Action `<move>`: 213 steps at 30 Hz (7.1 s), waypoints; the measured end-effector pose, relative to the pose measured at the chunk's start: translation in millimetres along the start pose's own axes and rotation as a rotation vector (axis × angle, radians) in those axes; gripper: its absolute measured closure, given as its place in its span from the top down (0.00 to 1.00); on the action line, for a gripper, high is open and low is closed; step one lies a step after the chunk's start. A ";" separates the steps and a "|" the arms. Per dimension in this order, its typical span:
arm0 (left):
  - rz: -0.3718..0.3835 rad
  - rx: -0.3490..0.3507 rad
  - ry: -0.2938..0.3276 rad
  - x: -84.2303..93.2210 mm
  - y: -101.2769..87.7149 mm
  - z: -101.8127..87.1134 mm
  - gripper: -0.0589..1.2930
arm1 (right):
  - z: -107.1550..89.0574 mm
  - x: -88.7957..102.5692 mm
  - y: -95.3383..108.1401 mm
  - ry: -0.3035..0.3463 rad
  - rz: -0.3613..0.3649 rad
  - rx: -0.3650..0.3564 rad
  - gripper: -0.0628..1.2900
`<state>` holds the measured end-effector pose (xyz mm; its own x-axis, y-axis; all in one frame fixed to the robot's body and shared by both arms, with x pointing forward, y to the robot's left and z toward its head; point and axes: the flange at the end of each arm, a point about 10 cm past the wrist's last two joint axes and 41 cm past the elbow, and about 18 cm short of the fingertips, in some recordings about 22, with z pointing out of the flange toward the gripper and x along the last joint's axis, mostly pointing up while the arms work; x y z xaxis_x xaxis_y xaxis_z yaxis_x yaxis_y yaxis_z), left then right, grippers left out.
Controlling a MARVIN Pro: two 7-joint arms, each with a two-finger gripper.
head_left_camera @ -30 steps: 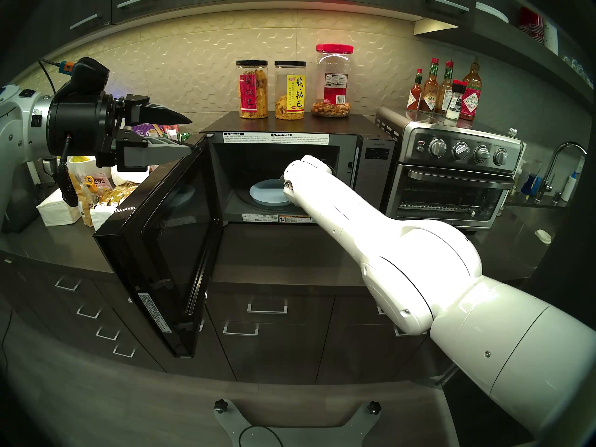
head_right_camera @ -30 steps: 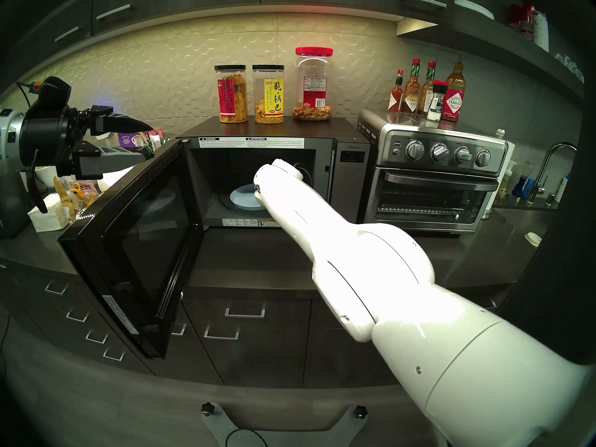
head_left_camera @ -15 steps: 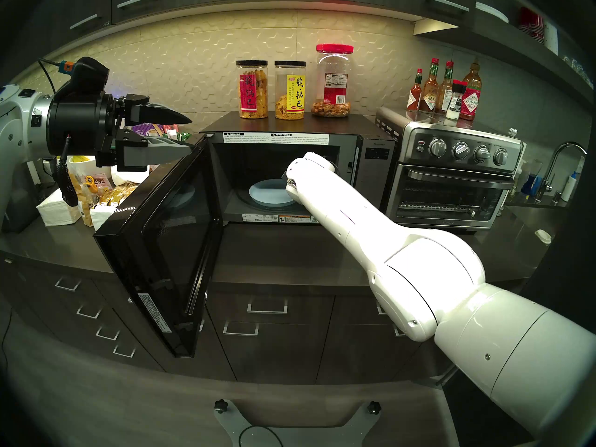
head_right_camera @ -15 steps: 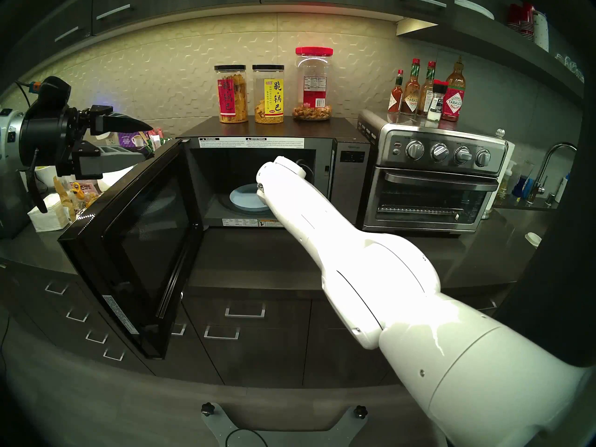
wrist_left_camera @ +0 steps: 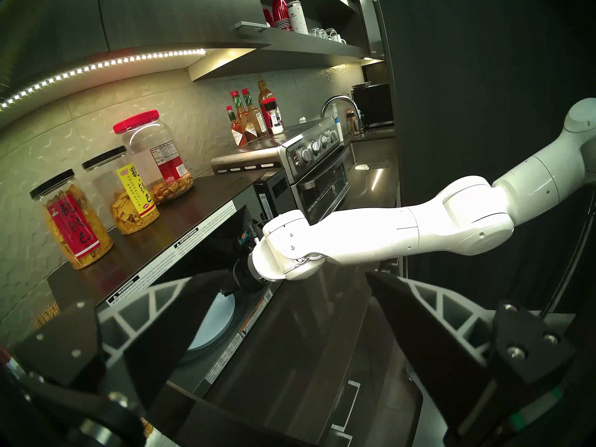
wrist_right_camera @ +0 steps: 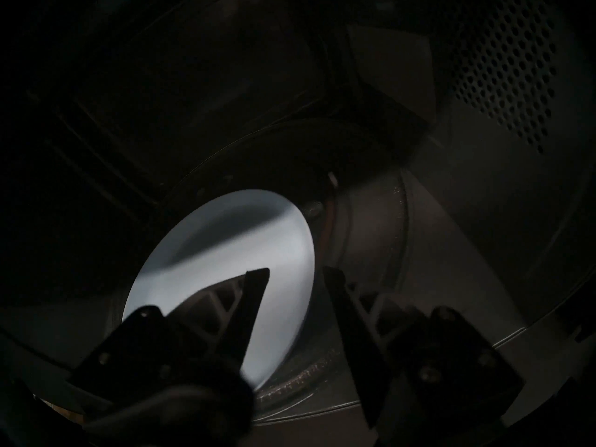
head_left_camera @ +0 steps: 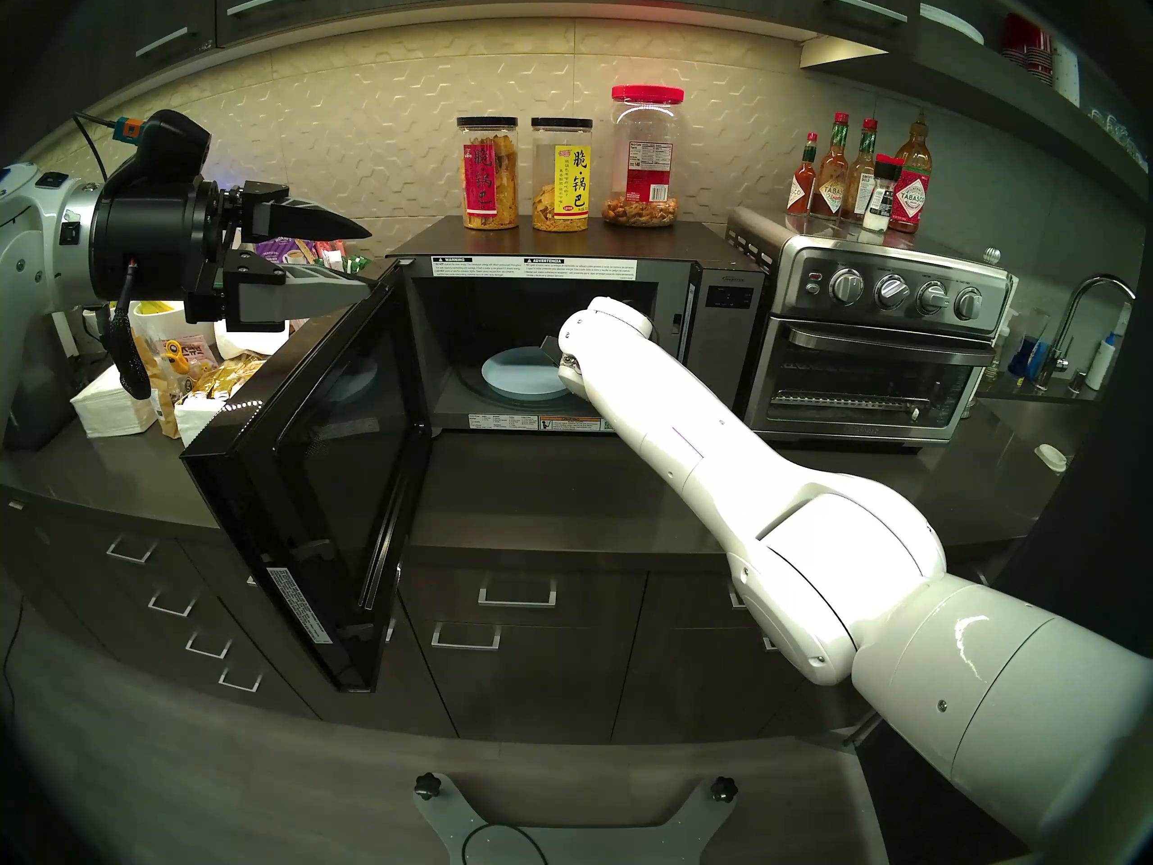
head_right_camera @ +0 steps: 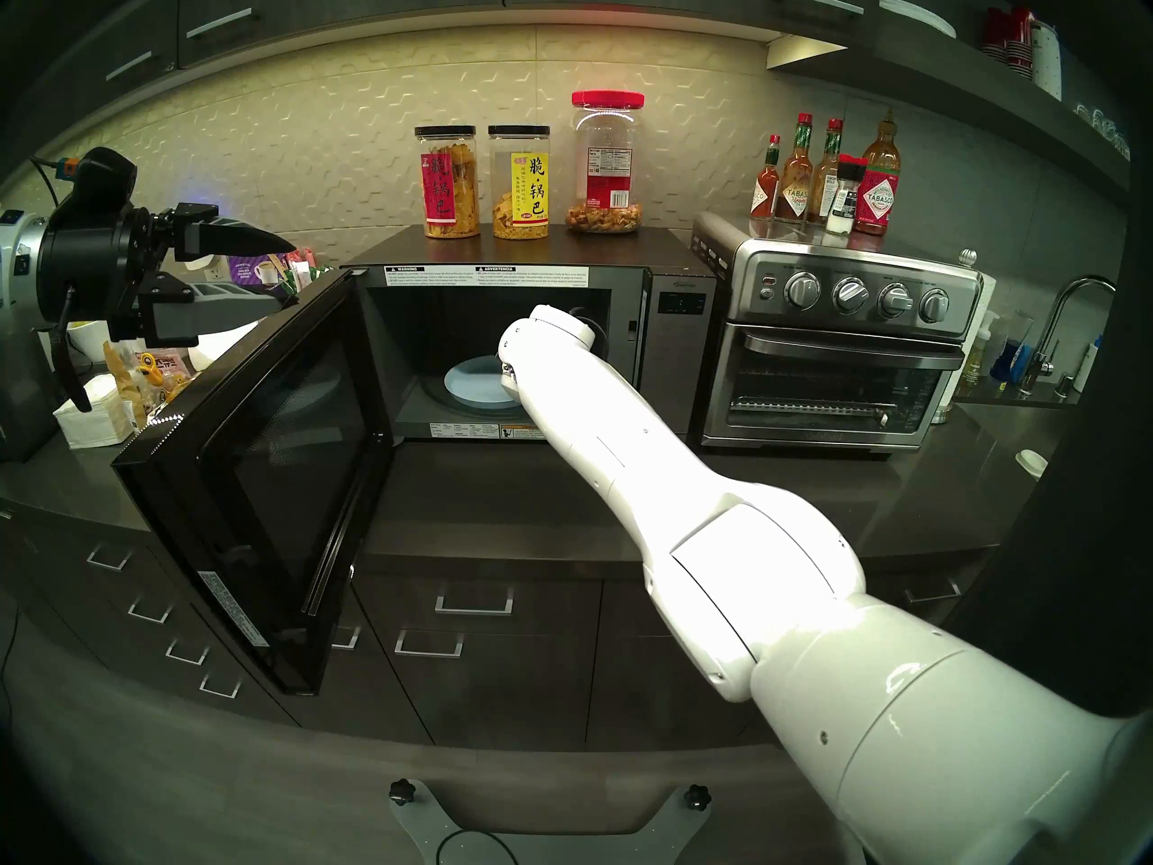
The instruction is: Open the microwave, put the plate inside, and close the door
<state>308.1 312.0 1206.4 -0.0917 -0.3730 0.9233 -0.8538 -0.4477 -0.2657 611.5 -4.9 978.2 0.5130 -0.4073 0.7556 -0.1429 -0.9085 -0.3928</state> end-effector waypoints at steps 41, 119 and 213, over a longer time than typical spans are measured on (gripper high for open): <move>0.004 -0.001 -0.002 -1.2 0.2 0.5 0.93 | -52.5 -4.8 56.6 -0.086 -0.173 0.196 0.62; 0.014 -0.002 -0.002 -1.5 0.4 0.4 0.93 | -262.3 2.1 221.9 -0.201 -0.599 0.574 0.93; -0.005 0.009 0.000 0.8 -0.9 -1.0 0.93 | -272.0 -14.2 323.9 0.170 -1.015 1.144 0.93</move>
<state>308.3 312.9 1207.6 -0.0876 -0.3708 0.9246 -0.8495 -0.4570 -0.2638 327.7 -318.8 982.9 -0.1219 0.2411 0.9628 0.9418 -0.2780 0.1888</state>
